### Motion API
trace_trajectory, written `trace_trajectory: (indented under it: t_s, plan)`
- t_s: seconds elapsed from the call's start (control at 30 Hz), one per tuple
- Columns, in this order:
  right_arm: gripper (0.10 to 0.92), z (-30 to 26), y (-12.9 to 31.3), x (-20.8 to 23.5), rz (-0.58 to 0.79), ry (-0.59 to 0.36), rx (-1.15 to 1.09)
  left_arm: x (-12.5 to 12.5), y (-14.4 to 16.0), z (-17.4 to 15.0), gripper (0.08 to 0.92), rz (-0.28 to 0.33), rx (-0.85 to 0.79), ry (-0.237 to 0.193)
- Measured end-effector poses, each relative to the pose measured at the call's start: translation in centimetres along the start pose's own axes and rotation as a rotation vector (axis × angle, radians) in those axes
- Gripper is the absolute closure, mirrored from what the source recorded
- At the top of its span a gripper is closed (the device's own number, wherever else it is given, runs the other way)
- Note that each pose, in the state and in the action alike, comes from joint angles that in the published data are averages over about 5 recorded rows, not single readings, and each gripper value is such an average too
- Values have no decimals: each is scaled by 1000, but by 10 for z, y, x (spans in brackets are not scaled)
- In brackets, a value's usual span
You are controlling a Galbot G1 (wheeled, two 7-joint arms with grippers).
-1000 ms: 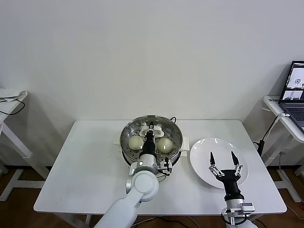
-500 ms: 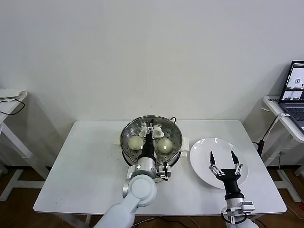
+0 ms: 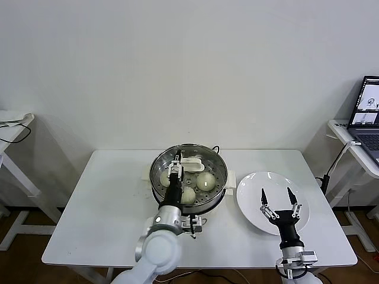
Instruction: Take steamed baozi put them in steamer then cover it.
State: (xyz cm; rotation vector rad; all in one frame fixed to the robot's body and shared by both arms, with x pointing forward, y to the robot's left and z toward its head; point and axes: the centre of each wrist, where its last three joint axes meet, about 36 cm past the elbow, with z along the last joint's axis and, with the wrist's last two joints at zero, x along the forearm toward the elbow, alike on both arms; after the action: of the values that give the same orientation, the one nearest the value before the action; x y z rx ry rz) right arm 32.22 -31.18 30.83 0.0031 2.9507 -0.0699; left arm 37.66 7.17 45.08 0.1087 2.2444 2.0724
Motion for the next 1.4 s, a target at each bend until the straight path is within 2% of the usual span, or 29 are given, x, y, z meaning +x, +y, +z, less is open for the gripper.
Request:
trace_trajectory:
  t_s: [0.3, 0.5, 0.73, 0.9, 1.4]
  plan:
    - [200, -6, -5, 1, 0, 2, 14, 36, 33, 38, 177, -76, 172, -14]
    - [200, -14, -8, 1, 5, 11, 18, 53, 39, 79, 177, -68, 424, -15]
    - [200, -25, -6, -3, 1, 19, 7, 64, 26, 130, 177, -56, 746, 20]
    - [200, -33, -5, -4, -5, 22, -3, 74, 11, 152, 177, -58, 905, 38]
    - [200, -42, 1, -3, -13, 28, -34, 93, -11, 173, 177, -77, 1095, 46]
